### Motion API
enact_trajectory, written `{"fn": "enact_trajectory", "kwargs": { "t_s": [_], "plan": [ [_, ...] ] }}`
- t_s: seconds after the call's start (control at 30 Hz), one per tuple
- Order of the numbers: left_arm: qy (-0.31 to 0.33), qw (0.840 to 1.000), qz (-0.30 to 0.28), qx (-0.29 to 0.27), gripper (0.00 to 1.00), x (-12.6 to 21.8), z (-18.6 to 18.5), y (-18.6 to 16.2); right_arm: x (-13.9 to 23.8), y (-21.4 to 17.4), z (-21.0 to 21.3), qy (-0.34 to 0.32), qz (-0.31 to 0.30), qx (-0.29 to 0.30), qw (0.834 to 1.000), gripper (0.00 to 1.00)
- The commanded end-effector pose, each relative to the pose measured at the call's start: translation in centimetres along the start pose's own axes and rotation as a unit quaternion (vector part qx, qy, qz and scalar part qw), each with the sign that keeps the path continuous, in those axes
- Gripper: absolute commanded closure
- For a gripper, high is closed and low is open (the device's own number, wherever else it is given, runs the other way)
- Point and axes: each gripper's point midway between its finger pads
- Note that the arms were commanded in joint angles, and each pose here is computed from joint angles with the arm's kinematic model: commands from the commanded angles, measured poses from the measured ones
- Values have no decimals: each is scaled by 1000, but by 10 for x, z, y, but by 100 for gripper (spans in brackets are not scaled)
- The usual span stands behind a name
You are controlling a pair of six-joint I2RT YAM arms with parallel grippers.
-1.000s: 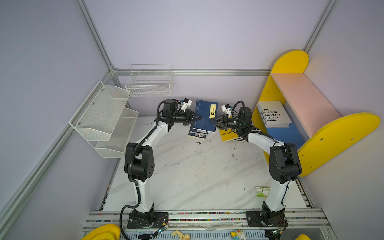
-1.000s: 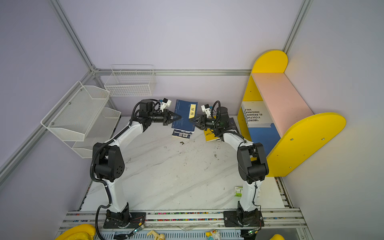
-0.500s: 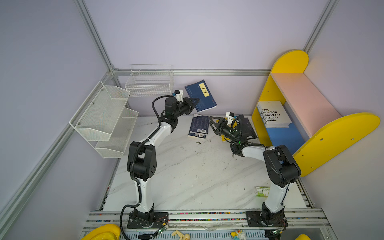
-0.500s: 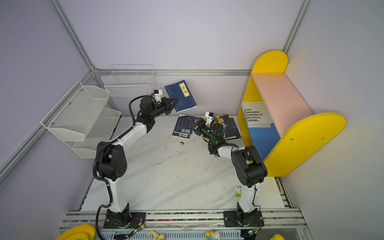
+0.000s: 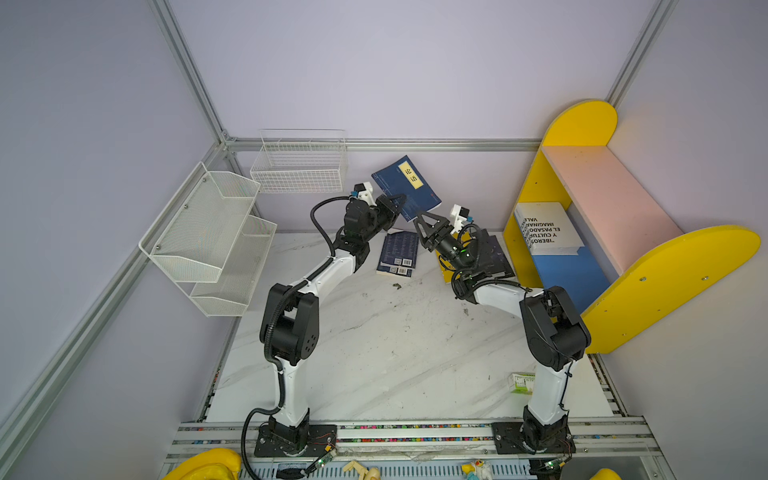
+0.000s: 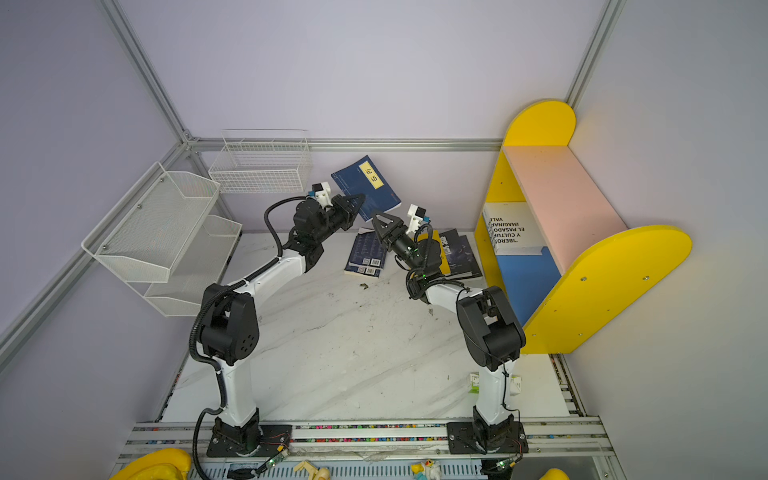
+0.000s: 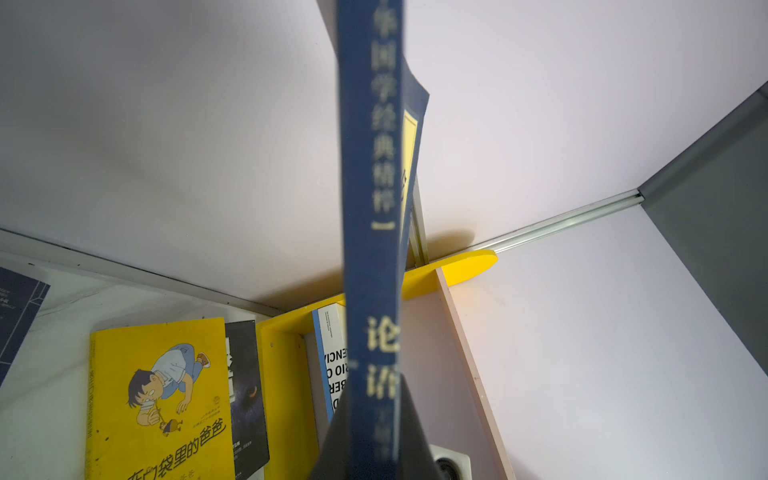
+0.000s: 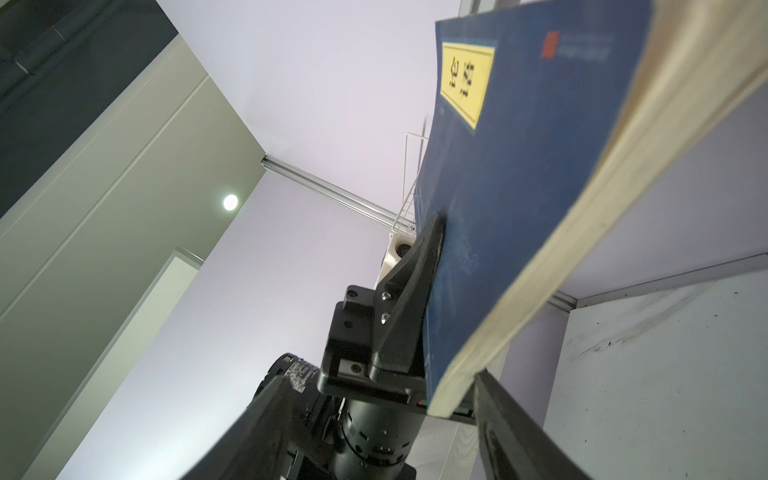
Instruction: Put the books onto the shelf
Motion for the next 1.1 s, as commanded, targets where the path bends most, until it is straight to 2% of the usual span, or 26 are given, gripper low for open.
{"fn": "enact_trajectory", "kwargs": {
  "t_s": [0.0,0.2,0.47,0.57,0.9,0.97,1.03,1.07],
  "plan": [
    [-63,998,-22,-12,100,17,-53,8,-10,3,1,3,-11,-7,1000,32],
    [-69,997,-30,-15,100,18,-61,11,-11,-1,-9,-27,-14,-13,999,39],
    [-70,997,-20,-9,100,14,-60,3,-18,-1,-4,3,-16,-28,999,50],
    [-71,997,-17,-9,100,13,-61,0,-21,2,-1,10,-19,-27,999,62],
    [-77,997,-23,-8,99,17,-67,0,-27,0,-5,3,-14,-38,999,91],
    [-77,997,-24,-10,89,18,-66,1,-25,3,-3,2,-18,-35,999,94],
    [-73,997,-27,-19,70,23,-66,4,-21,13,5,-4,-30,-18,999,100],
    [-70,997,-29,-22,62,26,-64,7,-19,19,12,-8,-37,-5,999,100]
  ]
}}
Point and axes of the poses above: each gripper's point midway between its finger pads, its own x axis back along the fingers, its own z axis along the line the jaws close on, y = z × x, and after that the axes turned 1 degree about x, right-handed
